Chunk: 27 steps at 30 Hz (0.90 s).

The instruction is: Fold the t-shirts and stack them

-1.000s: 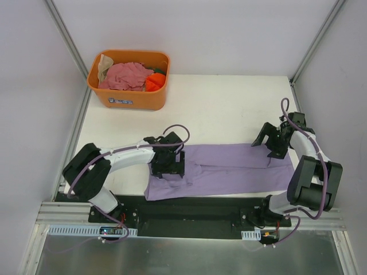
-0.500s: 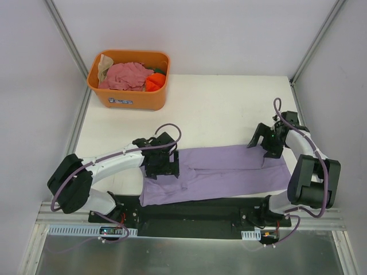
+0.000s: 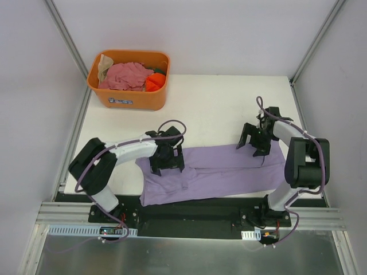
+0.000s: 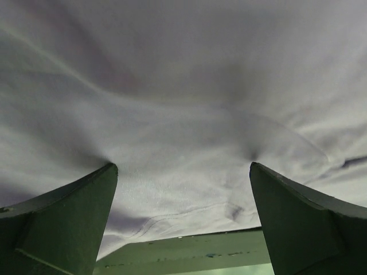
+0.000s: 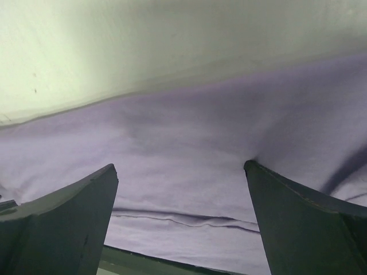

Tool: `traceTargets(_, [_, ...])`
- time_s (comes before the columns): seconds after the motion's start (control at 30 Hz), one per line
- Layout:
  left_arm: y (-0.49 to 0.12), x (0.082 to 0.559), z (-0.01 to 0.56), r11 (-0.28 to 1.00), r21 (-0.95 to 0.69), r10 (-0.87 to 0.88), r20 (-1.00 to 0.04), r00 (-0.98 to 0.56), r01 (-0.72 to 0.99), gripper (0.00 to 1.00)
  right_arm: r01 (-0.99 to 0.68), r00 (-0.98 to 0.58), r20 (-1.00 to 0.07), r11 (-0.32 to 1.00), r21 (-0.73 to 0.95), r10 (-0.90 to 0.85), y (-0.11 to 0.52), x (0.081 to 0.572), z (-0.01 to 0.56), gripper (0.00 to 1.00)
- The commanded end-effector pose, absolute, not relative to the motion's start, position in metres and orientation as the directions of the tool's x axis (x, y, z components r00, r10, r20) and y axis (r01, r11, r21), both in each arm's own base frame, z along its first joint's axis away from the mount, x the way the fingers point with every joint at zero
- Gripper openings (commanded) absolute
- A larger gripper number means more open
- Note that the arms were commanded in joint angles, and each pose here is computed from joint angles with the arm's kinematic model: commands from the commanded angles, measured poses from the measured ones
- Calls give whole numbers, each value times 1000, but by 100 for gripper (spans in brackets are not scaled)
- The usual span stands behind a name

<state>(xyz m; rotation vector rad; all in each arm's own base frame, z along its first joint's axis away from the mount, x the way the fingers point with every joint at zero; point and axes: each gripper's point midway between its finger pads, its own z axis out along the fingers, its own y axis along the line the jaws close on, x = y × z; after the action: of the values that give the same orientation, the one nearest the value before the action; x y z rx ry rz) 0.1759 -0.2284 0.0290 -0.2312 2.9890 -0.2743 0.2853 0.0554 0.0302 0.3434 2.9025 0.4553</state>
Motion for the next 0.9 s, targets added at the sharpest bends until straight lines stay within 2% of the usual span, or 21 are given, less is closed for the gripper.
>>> traceTargets(0.0, [-239, 222, 25, 959, -220, -207, -106, -973, -180, 99, 336, -922, -112, 908, 251, 372, 25, 293, 19, 96])
traceTargets(0.1, [-262, 262, 24, 956, -255, -176, -113, -978, -143, 99, 469, -864, -76, 851, 236, 497, -3, 285, 16, 96])
traceTargets(0.27, [-343, 368, 34, 924, -381, -56, -229, -972, 36, 99, 585, -783, -58, 766, 266, 619, -20, 273, 16, 96])
traceTargets(0.33, [-394, 431, 81, 825, -548, -45, -307, -951, 138, 99, 591, -777, -49, 754, 287, 628, -17, 272, 19, 96])
traceTargets(0.47, [-434, 498, 126, 675, -698, -120, -423, -898, 238, 99, 589, -770, -70, 748, 307, 635, -14, 269, 28, 96])
traceTargets(0.53, [-432, 508, 157, 651, -705, -158, -488, -858, 281, 99, 596, -763, -95, 753, 279, 639, -20, 266, 35, 96])
traceTargets(0.7, [-417, 476, 180, 669, -651, -111, -565, -818, 359, 99, 580, -766, -148, 772, 260, 626, -22, 255, 51, 96])
traceTargets(0.87, [-412, 440, 160, 663, -679, -68, -474, -878, 315, 99, 565, -788, -121, 788, 246, 603, -12, 233, 42, 96])
